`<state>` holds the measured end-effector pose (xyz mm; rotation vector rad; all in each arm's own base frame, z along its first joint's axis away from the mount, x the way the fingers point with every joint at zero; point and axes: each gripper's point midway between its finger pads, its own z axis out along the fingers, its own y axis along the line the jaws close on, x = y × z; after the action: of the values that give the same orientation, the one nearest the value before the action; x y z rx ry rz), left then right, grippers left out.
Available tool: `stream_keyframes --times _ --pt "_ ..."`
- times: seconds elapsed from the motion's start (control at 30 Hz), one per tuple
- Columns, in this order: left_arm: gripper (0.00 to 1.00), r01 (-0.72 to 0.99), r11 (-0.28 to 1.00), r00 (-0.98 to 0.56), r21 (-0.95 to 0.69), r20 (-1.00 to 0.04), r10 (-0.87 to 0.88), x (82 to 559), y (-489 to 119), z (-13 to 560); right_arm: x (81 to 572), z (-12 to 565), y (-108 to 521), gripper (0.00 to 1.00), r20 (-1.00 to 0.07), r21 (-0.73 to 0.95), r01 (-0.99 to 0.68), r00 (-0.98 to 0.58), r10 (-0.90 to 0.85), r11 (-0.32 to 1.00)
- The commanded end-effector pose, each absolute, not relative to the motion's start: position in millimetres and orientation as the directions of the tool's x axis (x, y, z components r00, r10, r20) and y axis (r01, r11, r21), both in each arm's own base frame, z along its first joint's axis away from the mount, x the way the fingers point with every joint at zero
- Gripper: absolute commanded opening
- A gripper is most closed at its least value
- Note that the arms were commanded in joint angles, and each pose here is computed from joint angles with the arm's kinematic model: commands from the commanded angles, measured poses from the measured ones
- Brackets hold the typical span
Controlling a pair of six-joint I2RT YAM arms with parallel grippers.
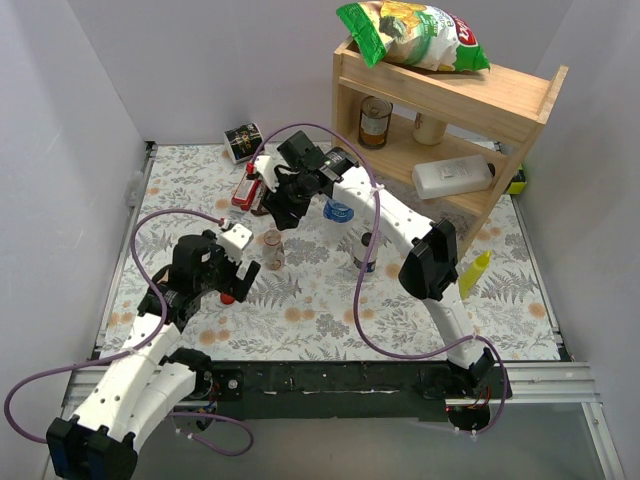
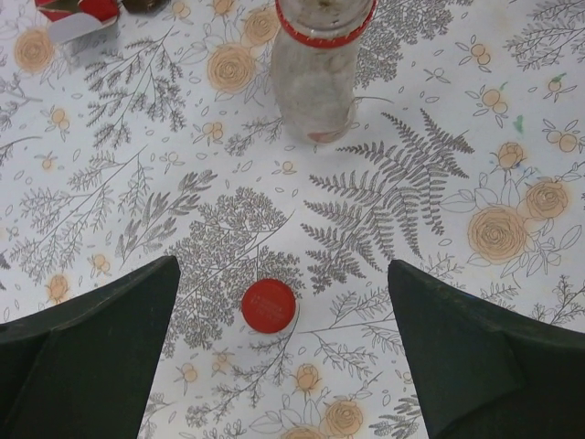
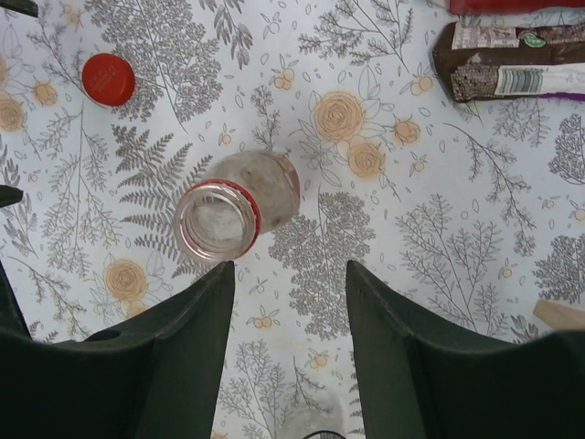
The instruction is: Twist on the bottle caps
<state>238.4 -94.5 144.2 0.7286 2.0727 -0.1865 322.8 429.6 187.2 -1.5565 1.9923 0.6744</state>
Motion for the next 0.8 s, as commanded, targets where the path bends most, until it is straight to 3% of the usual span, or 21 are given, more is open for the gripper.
stream_keyframes --times 0.0,0.27,0.5,0.57,0.77 --pt "0.98 0.543 0.831 -0.468 0.121 -0.779 0.419 226 -83 137 320 218 455 0.59 -0.750 0.075 -0.979 -0.180 -0.637 0.188" --pt "0.98 0.550 0.829 -0.467 0.101 -0.786 0.405 229 -87 134 311 198 464 0.57 -0.726 0.103 -0.979 -0.195 -0.660 0.177" --pt "0.98 0.603 0.791 -0.413 0.105 -0.807 0.422 234 -98 138 322 178 462 0.46 -0.689 0.060 -0.974 -0.200 -0.696 0.220" --pt "0.98 0.621 0.777 -0.393 0.103 -0.817 0.423 234 -102 138 322 176 461 0.42 -0.686 0.060 -0.974 -0.199 -0.700 0.218" --pt "0.98 0.681 0.714 -0.274 0.161 -0.848 0.453 247 -115 134 314 181 464 0.12 -0.700 0.101 -0.978 -0.201 -0.686 0.183"
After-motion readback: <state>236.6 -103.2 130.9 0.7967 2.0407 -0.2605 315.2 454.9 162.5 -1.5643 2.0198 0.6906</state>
